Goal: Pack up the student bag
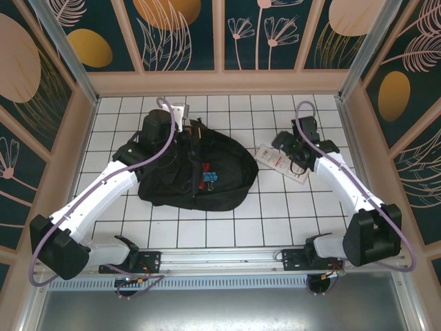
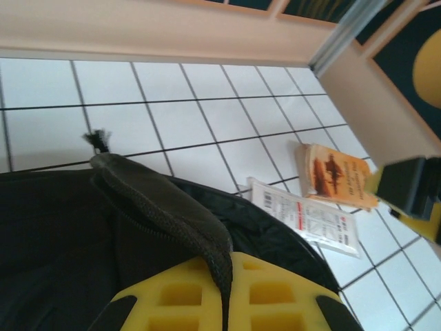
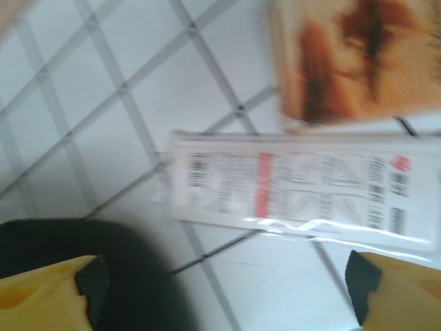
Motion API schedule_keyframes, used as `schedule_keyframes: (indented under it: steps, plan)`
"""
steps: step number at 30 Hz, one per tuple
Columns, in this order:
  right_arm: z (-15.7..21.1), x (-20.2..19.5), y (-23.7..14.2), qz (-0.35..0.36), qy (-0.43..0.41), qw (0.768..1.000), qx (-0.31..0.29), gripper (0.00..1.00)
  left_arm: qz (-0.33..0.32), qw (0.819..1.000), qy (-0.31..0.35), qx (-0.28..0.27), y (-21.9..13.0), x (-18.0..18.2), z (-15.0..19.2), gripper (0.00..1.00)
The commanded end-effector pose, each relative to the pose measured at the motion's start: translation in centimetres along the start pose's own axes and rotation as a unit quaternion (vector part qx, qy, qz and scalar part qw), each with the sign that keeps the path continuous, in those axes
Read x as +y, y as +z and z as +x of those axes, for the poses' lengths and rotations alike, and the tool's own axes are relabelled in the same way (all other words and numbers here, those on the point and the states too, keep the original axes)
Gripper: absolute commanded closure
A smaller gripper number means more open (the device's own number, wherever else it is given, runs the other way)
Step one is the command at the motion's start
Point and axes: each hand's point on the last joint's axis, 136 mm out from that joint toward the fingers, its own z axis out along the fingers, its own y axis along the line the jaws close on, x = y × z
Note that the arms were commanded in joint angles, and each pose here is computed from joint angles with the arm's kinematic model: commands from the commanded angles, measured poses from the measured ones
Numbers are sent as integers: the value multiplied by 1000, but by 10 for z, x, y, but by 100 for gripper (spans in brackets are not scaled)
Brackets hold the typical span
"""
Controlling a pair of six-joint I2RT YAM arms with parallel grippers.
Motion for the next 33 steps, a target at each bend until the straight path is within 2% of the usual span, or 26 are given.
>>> schedule_keyframes:
  steps: [1,6,10,16,21,25,33]
  plan:
    - [2,-44,15,7,99,995,16,8,-36,997,17,-71,-18,8,-27,100]
    - [1,-89,27,-14,195,981,11,9,-45,996,17,-81,-20,11,-31,100]
    - [6,-97,35,-63,231,971,14,11,-22,997,-3,-73,-5,1,-40,100]
    - [13,-106,50,-82,242,966,31,11,4,995,-30,-94,17,-17,-75,100]
    - [13,-116,56,-61,230,971,29,11,7,993,-27,-119,19,-27,-103,100]
    - [12,-120,58,-49,225,973,30,11,2,992,-25,-121,29,-29,-113,100]
    - [19,-129,64,-25,210,977,38,11,30,995,-36,-88,79,-40,-114,100]
